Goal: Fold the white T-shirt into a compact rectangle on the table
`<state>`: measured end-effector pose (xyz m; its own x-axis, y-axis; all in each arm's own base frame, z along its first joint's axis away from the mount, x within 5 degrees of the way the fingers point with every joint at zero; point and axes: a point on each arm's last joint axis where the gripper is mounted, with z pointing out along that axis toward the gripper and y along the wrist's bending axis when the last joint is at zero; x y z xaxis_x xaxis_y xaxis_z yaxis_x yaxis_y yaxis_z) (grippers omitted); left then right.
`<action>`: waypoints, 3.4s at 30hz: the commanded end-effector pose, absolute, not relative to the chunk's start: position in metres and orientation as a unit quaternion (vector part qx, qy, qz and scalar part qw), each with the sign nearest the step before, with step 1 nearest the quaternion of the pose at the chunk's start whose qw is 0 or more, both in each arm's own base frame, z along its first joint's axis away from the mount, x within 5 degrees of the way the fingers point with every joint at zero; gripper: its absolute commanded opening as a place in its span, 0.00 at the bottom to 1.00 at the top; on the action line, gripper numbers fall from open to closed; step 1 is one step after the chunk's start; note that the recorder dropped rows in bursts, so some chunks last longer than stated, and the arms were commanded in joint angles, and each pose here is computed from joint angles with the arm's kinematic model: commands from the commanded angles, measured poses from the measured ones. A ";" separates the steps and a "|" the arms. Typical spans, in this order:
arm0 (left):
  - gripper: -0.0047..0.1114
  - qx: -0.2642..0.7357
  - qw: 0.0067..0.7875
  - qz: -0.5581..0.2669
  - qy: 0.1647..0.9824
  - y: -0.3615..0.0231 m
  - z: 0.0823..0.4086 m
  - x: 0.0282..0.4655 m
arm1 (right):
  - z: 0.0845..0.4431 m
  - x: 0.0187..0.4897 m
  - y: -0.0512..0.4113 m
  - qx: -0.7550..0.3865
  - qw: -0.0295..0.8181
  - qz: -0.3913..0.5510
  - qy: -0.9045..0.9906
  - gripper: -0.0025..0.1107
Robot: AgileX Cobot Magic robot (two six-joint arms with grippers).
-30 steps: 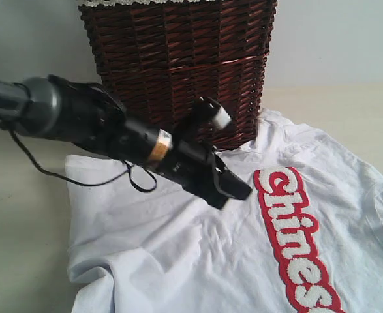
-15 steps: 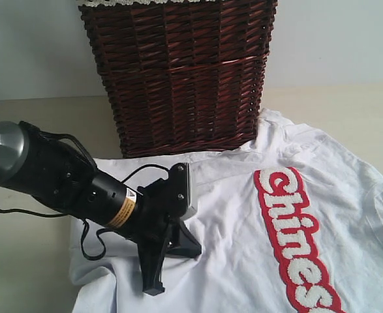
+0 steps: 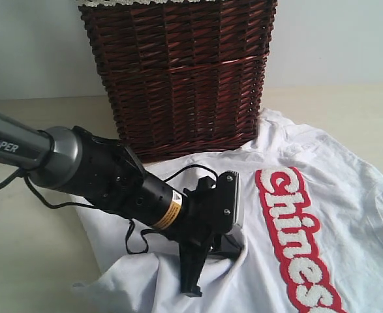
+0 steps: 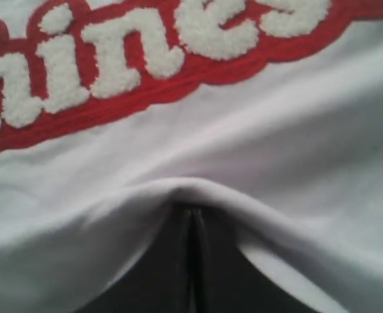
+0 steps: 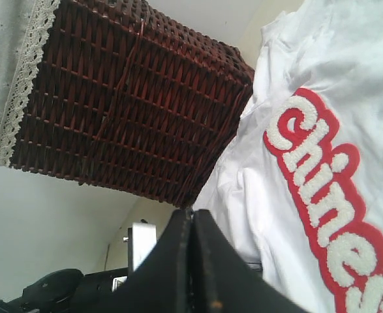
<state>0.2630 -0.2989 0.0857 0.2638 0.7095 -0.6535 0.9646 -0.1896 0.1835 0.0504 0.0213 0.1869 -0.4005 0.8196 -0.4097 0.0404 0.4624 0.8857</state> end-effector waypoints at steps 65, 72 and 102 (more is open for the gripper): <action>0.44 0.511 0.365 -0.051 0.776 -0.041 0.097 0.389 | 0.186 0.050 0.021 0.296 0.464 0.426 0.718 0.02; 0.19 0.506 0.350 -0.038 0.787 -0.037 0.088 0.390 | 0.186 0.050 0.021 0.296 0.464 0.426 0.718 0.02; 0.32 0.332 0.324 -0.368 0.806 -0.067 0.177 0.270 | 0.186 0.050 0.021 0.296 0.464 0.426 0.718 0.02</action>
